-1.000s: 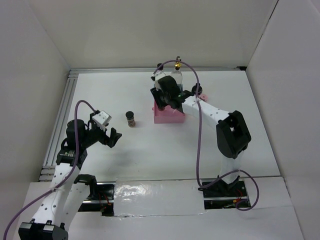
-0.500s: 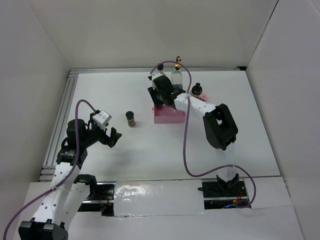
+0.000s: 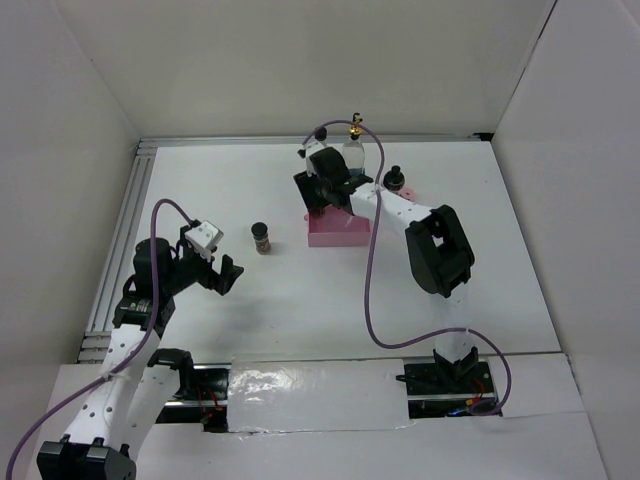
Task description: Organize the condiment bottles
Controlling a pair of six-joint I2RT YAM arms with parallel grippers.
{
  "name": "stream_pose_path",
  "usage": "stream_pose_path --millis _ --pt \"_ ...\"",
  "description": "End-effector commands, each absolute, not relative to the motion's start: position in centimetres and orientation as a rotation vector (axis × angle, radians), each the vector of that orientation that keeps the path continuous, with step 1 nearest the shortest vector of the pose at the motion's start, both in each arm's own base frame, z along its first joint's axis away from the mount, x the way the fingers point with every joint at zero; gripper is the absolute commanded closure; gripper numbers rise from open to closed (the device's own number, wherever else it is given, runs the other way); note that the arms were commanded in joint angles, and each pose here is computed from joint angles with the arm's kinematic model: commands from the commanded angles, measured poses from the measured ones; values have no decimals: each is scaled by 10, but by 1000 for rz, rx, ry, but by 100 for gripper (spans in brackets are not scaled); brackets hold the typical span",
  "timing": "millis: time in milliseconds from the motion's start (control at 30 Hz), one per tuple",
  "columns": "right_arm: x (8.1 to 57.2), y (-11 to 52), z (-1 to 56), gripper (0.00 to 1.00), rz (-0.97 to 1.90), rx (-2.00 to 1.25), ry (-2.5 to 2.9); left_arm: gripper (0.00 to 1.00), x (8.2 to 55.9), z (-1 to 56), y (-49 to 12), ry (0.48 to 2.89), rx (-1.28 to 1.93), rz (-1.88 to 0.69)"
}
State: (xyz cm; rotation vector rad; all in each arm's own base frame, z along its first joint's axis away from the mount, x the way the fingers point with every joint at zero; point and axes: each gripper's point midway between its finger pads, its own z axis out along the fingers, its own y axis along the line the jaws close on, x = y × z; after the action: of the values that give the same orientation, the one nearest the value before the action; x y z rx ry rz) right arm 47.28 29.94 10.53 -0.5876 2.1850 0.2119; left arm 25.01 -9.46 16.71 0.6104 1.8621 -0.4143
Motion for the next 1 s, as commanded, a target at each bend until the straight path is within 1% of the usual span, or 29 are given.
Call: stream_pose_path --millis 0,133,200,333,433,467,500,533,567,633,700,733,767,833,867,900,933,967 --pt "483 309 125 32 250 -588 2134 1 255 176 -95 1822 623 -399" --pt "481 311 126 26 262 -600 2139 1 254 174 -95 1831 616 -409" --pt "480 313 130 24 271 -605 2134 1 254 175 -95 1830 616 -411" --pt "476 313 148 24 277 -588 2105 1 253 175 -96 1832 618 -414" --pt "473 310 155 20 273 -580 2104 1 254 177 -96 1826 618 -413" --pt "471 308 162 17 271 -573 2098 1 254 177 -96 1826 619 -411" --pt "469 308 165 12 271 -566 2096 1 254 177 -97 1823 621 -416" --pt "465 304 165 8 270 -566 2106 1 254 177 -96 1822 622 -416" --pt "462 303 178 0 279 -562 2086 1 254 178 -96 1821 622 -415" --pt "454 300 183 0 284 -565 2080 1 254 177 -96 1824 620 -417" --pt "443 294 211 0 304 -557 2042 1 254 177 -97 1824 623 -417" --pt "440 293 206 0 303 -564 2057 1 254 178 -97 1821 623 -416" --pt "436 288 224 0 310 -551 2030 1 254 179 -96 1817 622 -414" --pt "428 275 228 0 324 -511 2042 1 253 179 -97 1815 624 -414" --pt "422 267 245 2 338 -487 2014 1 253 178 -97 1820 622 -417" --pt "416 259 238 8 344 -479 2034 1 252 178 -97 1820 621 -422" --pt "418 244 240 39 341 -429 2039 1 252 178 -98 1819 623 -422" --pt "412 230 241 61 338 -397 2039 1 251 176 -98 1827 618 -428"
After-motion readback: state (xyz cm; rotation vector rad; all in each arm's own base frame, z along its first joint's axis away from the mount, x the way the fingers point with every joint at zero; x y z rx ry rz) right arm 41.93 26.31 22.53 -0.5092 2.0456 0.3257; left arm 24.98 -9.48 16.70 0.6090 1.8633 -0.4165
